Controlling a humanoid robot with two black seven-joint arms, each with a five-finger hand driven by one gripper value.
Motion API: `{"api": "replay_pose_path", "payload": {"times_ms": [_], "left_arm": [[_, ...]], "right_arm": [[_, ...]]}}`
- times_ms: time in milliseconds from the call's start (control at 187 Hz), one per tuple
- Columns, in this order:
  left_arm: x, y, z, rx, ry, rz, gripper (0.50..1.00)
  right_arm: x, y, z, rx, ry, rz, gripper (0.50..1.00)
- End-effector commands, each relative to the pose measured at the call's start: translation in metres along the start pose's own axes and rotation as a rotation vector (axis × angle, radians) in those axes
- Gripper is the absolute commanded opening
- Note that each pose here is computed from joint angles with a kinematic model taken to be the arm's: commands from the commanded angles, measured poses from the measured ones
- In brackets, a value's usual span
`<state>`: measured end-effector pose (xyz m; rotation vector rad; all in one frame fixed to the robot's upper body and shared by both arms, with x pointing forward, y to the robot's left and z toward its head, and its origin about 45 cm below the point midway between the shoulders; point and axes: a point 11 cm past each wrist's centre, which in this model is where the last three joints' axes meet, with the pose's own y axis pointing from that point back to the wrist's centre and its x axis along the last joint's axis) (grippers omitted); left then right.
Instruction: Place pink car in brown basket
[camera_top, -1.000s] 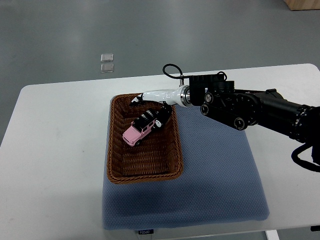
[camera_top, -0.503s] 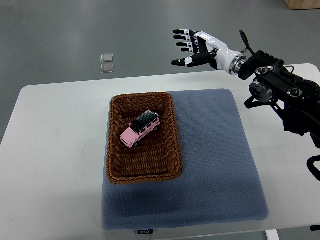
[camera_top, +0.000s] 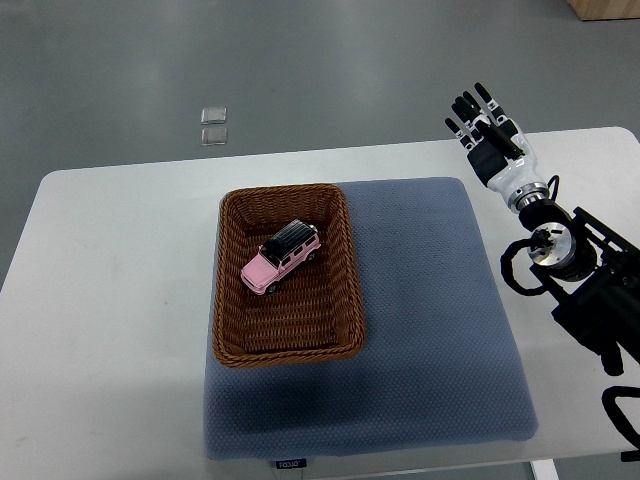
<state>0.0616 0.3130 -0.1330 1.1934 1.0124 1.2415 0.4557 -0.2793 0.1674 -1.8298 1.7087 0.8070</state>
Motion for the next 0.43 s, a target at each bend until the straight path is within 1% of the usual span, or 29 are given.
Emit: {"api": "replay_pose_path", "payload": {"times_ms": [0, 422], "left_arm": [[0.0000, 0.0000, 0.0000, 0.000, 0.000, 0.000, 1.000], [0.0000, 0.0000, 0.0001, 0.000, 0.001, 0.000, 1.000]], "right_arm": [[0.0073, 0.0057, 0.0083, -0.010, -0.023, 0.019, 0.907], [-0.0019, 0.0058, 0.0147, -0.015, -0.052, -0.034, 0.907]]}}
